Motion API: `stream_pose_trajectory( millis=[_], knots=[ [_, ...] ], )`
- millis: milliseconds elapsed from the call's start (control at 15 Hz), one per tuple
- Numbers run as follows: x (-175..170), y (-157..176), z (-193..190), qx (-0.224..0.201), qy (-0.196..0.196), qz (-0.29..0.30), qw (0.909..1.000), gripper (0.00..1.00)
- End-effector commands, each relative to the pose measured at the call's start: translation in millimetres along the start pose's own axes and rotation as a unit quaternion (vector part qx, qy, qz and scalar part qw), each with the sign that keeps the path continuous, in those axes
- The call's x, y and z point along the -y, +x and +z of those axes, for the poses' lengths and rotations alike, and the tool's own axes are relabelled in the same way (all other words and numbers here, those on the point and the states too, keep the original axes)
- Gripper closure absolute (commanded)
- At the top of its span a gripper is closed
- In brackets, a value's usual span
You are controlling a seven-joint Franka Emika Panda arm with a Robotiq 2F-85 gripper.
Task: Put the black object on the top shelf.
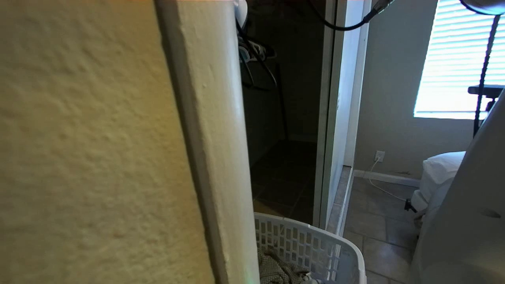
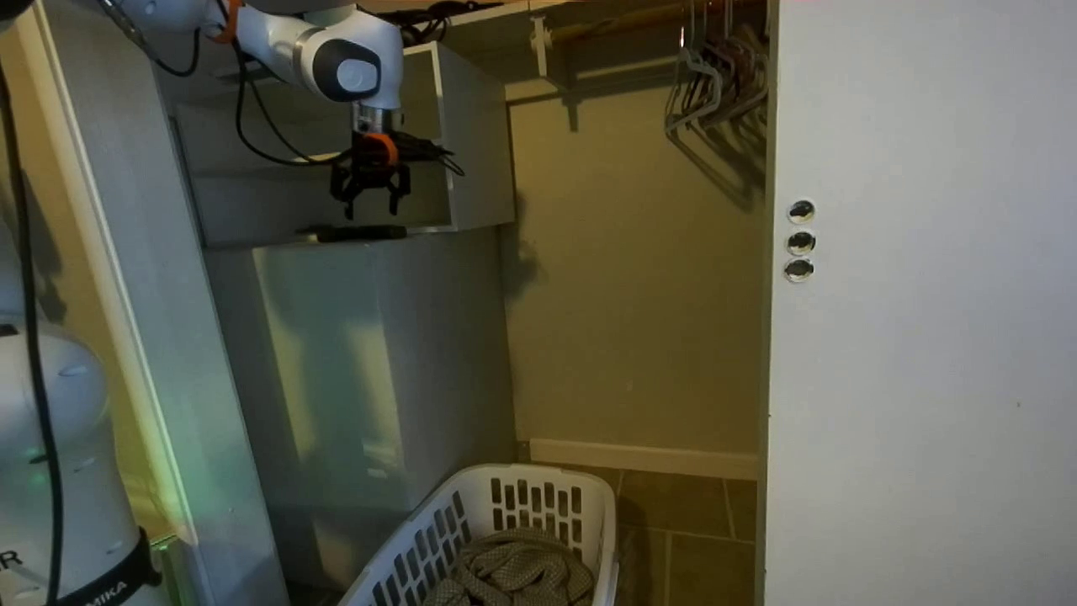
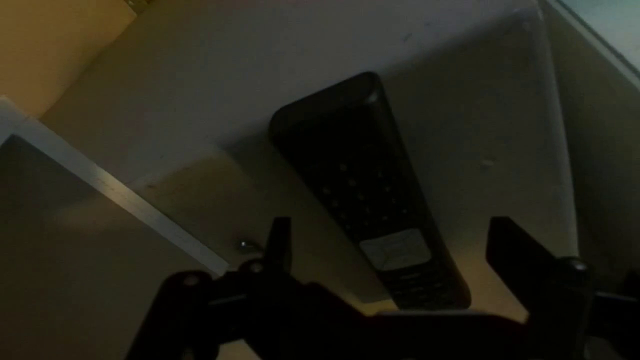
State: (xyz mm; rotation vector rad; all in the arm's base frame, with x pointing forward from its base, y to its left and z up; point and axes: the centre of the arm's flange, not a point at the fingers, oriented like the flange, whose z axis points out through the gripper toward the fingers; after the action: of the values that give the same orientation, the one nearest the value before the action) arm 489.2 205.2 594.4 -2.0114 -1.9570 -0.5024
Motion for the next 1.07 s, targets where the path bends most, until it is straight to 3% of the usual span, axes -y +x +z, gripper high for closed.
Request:
stream_pose_trajectory(
  millis=[0,400,867,933,1000],
  knots=[
    [-7,9,6,0.022,0.001,-0.058,0.9981,0.00],
    [-18,24,24,0.037,-0.012,-0.111,0.9930,0.00],
    [-26,36,46,0.035,0.020,-0.148,0.9882,0.00],
    [-27,37,47,0.036,0.023,-0.149,0.9879,0.09],
    [-27,38,49,0.035,0.025,-0.150,0.9878,0.28]
  ],
)
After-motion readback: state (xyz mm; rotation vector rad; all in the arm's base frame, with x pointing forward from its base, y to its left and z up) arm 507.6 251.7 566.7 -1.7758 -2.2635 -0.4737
